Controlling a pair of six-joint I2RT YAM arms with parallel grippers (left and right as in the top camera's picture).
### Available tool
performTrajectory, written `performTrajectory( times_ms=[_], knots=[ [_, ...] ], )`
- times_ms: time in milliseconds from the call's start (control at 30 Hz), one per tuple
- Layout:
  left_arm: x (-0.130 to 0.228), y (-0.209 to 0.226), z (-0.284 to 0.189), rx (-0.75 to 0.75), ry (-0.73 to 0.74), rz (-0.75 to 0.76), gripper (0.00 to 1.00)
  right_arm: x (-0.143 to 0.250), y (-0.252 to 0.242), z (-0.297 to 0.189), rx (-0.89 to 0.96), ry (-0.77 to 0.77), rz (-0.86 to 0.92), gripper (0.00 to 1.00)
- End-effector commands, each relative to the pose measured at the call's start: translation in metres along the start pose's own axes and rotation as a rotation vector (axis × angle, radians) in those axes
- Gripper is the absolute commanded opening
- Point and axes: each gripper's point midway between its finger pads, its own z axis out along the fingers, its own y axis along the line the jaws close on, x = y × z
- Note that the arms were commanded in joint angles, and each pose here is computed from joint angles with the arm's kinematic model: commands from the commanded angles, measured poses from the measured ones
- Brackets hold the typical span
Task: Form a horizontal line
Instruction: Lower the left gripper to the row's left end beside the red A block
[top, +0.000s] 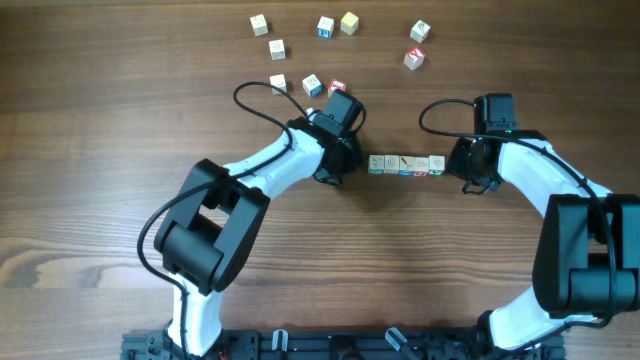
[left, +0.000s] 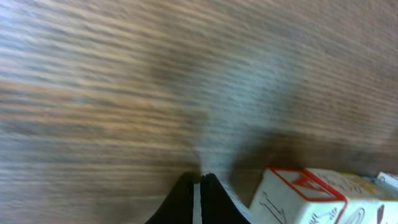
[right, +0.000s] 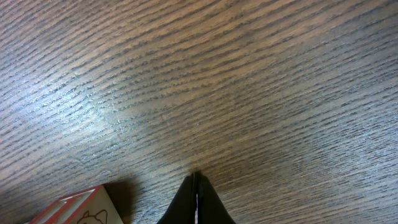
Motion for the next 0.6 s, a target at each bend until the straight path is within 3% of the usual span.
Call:
performTrajectory(
  times_ms=[0, 567],
  knots=[
    [0.021, 0.006, 0.017, -0.025, 0.049, -0.012, 0.09, 0.01, -0.01, 0.007, 0.04, 0.035, 0.014, 0.05],
    [0.022, -0.006, 0.019, 0.009, 0.037, -0.044, 0.09, 0.014, -0.011, 0.006, 0.048, 0.051, 0.013, 0.05]
  ],
)
